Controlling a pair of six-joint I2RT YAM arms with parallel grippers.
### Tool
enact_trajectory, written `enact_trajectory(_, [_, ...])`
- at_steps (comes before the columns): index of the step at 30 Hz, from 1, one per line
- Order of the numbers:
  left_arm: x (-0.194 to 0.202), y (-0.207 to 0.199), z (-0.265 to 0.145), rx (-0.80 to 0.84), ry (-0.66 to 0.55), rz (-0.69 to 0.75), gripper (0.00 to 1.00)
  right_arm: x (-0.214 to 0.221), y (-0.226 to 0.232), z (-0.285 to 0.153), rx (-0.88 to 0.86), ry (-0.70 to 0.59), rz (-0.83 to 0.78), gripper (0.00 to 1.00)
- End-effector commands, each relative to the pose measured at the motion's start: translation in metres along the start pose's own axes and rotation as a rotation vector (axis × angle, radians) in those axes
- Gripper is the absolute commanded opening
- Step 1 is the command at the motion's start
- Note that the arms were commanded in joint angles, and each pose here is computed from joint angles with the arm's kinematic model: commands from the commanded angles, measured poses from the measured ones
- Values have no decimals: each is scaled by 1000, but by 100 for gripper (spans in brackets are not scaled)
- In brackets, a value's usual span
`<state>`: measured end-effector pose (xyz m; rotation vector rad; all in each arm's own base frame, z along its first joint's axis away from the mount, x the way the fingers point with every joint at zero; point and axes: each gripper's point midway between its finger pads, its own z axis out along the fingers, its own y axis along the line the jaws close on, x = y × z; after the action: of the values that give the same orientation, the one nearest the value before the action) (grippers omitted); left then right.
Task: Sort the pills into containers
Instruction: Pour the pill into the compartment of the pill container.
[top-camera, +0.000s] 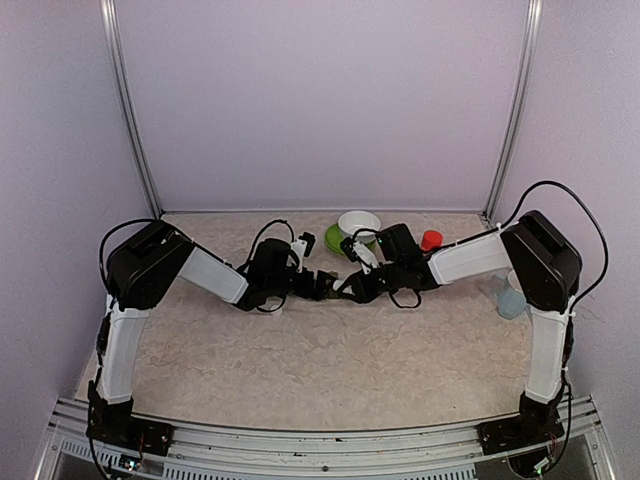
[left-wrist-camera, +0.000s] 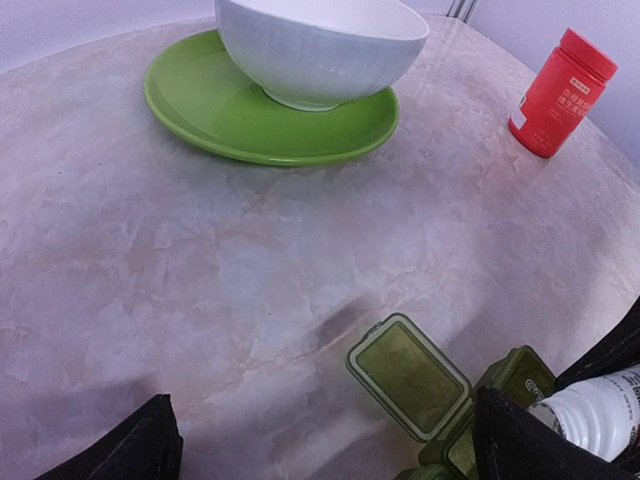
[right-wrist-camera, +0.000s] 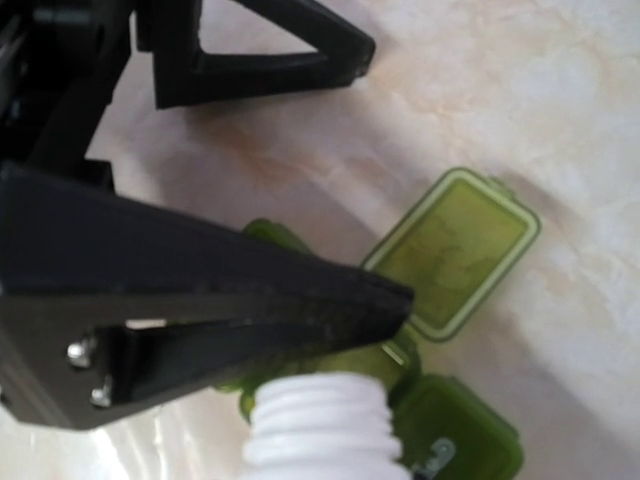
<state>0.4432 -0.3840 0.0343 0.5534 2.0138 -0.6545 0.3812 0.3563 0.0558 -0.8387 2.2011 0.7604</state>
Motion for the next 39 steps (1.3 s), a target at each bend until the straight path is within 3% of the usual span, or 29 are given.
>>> enact_trajectory(1, [2,6,1,-14,-10,-8,99,4,-8,4,25,37,0,18])
enact_trajectory(39, [1,8,0,-17,-15,-11,99,10,3,9,49,203,-22,19])
